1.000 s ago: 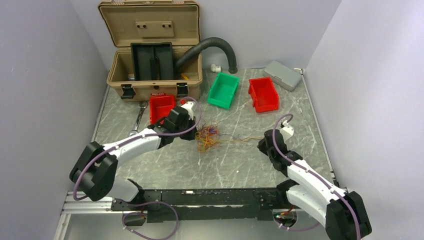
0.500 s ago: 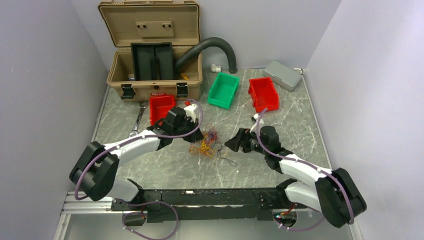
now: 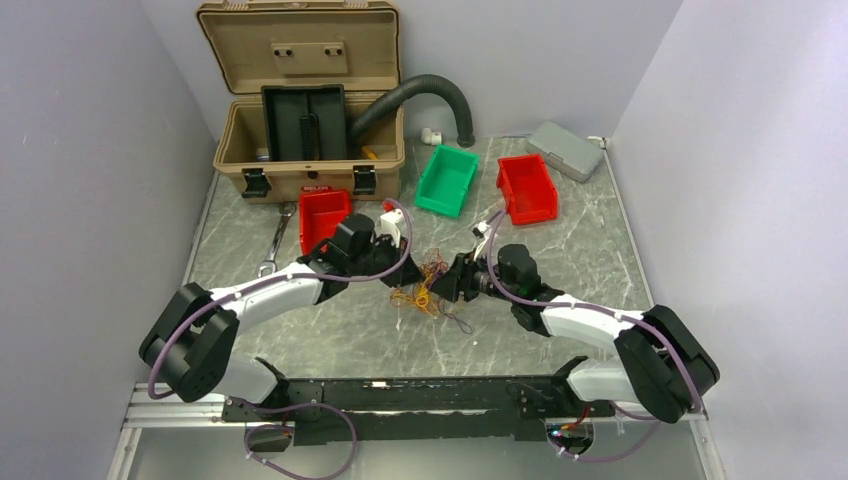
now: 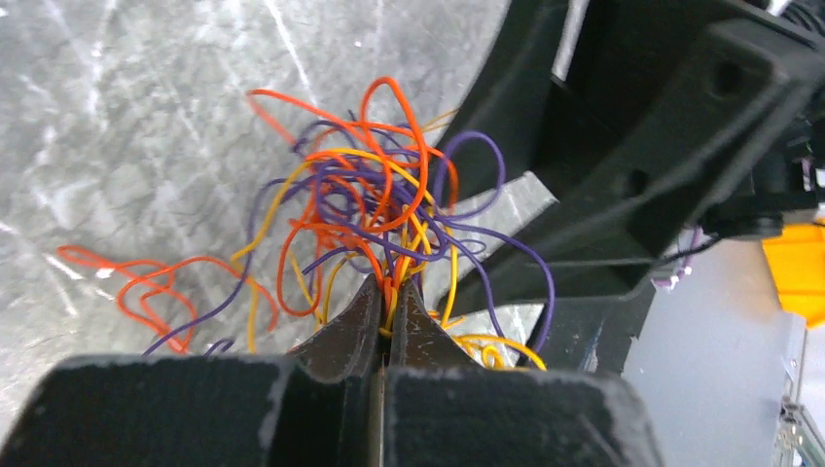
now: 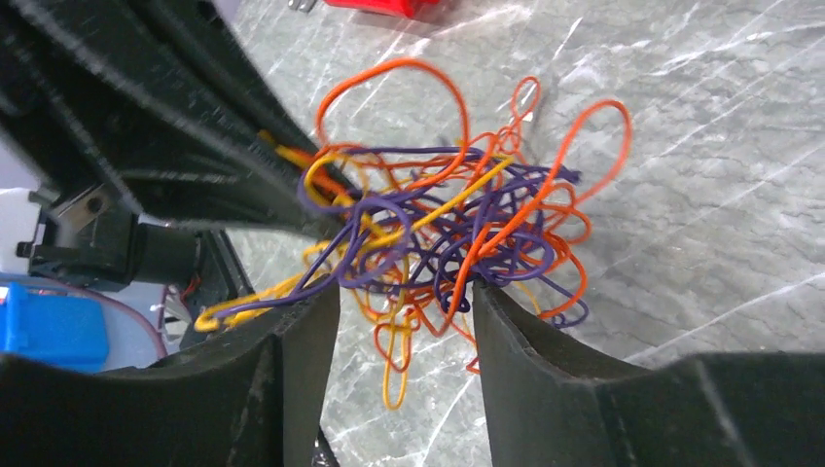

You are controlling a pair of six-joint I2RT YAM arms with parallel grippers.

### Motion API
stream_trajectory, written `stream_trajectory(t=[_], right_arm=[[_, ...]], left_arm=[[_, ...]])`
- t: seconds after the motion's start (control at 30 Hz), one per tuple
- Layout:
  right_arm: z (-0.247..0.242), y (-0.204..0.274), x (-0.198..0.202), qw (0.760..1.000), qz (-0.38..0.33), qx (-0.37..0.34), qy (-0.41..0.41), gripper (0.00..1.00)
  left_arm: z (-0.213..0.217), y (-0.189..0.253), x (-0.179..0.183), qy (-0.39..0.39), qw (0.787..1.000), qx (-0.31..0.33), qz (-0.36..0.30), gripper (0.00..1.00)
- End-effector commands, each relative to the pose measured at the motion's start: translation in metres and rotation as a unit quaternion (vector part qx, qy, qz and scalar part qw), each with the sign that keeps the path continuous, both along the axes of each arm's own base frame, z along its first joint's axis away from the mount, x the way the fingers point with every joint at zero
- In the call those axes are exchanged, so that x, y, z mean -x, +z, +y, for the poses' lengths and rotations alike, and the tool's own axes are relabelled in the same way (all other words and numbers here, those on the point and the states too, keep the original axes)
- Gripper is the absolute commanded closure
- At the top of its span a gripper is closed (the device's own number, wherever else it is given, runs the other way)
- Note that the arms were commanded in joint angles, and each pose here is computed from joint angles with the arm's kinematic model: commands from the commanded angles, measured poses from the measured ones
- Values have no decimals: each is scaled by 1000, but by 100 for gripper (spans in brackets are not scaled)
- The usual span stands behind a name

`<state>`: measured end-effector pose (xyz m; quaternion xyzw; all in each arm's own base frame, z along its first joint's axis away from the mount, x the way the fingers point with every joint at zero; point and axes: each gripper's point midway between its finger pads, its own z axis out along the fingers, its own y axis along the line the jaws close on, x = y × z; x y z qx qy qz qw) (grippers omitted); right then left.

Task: Untangle the cables
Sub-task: Untie the cable.

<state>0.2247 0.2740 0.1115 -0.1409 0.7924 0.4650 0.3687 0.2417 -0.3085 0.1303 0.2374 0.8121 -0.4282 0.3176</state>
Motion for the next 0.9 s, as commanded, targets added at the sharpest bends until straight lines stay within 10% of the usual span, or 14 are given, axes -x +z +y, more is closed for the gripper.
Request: stream_trajectory(t=[0.0, 0.07, 0.1, 0.3, 0.5, 0.87], right_arm=[[3, 17, -22, 999, -36, -5, -32, 59], [-15, 3, -37, 994, -12, 30, -108, 98], [-29, -6, -43, 987, 5, 52, -154, 100], [-145, -26, -55, 880, 40, 155, -447, 100], [-214, -15, -37, 791, 25, 163, -589, 100], [-245, -4, -29, 733, 23, 206, -647, 98]], left_arm=[[-22, 21, 15, -55, 997, 47, -34, 100], [-22, 22, 15, -51, 997, 45, -37, 100], [-19, 20, 13, -39, 998, 36, -37, 100], [81, -20, -40, 258, 950, -172, -19, 100], [118, -14, -42, 324, 927, -186, -38, 100], [146, -10, -44, 388, 895, -219, -33, 100]])
